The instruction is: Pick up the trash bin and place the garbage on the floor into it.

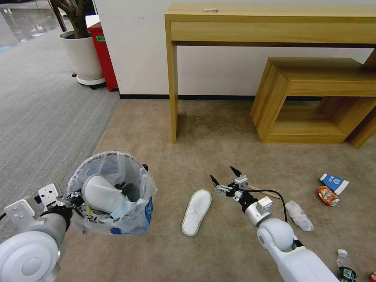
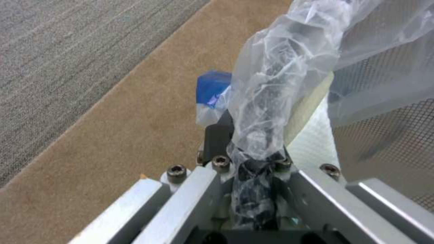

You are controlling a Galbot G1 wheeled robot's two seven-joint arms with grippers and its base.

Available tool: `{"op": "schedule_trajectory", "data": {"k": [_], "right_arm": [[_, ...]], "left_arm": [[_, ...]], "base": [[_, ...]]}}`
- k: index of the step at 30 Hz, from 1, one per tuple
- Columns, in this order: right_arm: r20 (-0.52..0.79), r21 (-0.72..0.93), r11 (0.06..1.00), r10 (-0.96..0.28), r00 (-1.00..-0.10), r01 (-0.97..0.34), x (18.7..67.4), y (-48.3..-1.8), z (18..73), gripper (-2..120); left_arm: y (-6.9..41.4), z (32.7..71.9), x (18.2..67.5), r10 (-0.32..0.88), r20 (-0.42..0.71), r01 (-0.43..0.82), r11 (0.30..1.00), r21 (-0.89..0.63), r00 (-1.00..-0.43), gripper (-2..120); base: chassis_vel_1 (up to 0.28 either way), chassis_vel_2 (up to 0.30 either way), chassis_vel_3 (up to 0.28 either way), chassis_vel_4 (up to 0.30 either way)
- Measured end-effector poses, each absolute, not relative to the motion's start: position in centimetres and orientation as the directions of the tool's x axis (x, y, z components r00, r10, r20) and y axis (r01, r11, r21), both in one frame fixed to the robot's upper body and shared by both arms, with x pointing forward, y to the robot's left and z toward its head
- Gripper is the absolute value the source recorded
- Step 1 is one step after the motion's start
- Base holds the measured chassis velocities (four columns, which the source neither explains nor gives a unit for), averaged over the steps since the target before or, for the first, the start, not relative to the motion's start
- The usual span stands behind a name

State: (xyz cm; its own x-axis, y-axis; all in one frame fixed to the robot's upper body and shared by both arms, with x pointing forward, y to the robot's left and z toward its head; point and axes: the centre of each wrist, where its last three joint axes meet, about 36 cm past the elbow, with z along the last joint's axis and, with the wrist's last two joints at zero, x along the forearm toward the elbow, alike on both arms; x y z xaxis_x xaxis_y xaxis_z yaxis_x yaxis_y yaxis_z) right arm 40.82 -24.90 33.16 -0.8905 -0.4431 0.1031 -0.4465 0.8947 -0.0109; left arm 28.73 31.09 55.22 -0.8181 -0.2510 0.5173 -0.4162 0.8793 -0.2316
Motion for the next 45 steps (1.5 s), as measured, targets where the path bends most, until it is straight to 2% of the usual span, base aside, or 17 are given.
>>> {"op": "schedule_trajectory", "data": {"k": [5, 6, 7, 9, 11, 12, 15, 22, 31, 39, 45], "right_arm": [[0.236, 0.04, 0.911, -0.408, -0.882, -0.411, 41.3, -23.4, 33.4, 100], [0.308, 0.069, 0.92, -0.387, -0.869, -0.385, 41.6, -22.5, 33.4, 100], [0.308, 0.069, 0.92, -0.387, -0.869, -0.385, 41.6, -22.5, 33.4, 100], [0.403, 0.09, 0.93, -0.361, -0.841, -0.356, 41.9, -21.0, 33.3, 100], [0.431, 0.095, 0.933, -0.352, -0.831, -0.346, 42.0, -20.5, 33.3, 100], [0.496, 0.1, 0.94, -0.332, -0.802, -0.327, 42.4, -19.4, 33.2, 100], [0.575, 0.12, 0.943, -0.321, -0.753, -0.31, 43.0, -16.9, 32.4, 100], [0.677, 0.155, 0.951, -0.299, -0.673, -0.267, 44.0, -12.7, 31.4, 100], [0.743, 0.135, 0.971, -0.232, -0.628, -0.199, 44.7, -9.0, 29.3, 100], [0.771, 0.111, 0.985, -0.169, -0.613, -0.133, 45.2, -8.0, 28.0, 100], [0.762, 0.125, 0.985, -0.172, -0.625, -0.118, 45.8, -8.2, 27.6, 100]], "left_arm": [[31.1, 55.2, 28.7, -0.252, 0.517, -0.417, 0.879, -0.231, -0.818, 1], [31.1, 55.2, 28.7, -0.253, 0.517, -0.418, 0.878, -0.232, -0.818, 1], [31.1, 55.2, 28.7, -0.253, 0.517, -0.418, 0.878, -0.232, -0.818, 1], [31.1, 55.2, 28.7, -0.254, 0.517, -0.42, 0.877, -0.233, -0.817, 1], [31.1, 55.2, 28.7, -0.254, 0.518, -0.42, 0.877, -0.234, -0.817, 1], [31.1, 55.1, 28.7, -0.254, 0.519, -0.422, 0.876, -0.234, -0.816, 1], [31.0, 55.1, 28.6, -0.255, 0.52, -0.423, 0.875, -0.235, -0.815, 1], [31.2, 55.1, 28.7, -0.258, 0.519, -0.427, 0.873, -0.235, -0.815, 1], [31.1, 54.7, 29.0, -0.247, 0.528, -0.422, 0.874, -0.241, -0.813, 1], [31.3, 54.5, 29.2, -0.243, 0.529, -0.417, 0.876, -0.24, -0.813, 1], [31.4, 54.3, 29.4, -0.241, 0.53, -0.415, 0.878, -0.238, -0.813, 1]], "base": [[0.0, 0.0, 0.0, 0.0], [0.0, 0.0, 0.0, 0.0], [0.0, 0.0, 0.0, 0.0], [0.0, 0.0, 0.0, 0.0], [0.0, 0.0, 0.0, 0.0], [0.0, 0.0, 0.0, 0.0], [0.0, 0.0, 0.0, 0.0], [0.0, 0.0, 0.0, 0.0], [0.0, 0.0, 0.0, 0.0], [0.0, 0.0, 0.0, 0.0], [0.0, 0.0, 0.0, 0.0]]}}
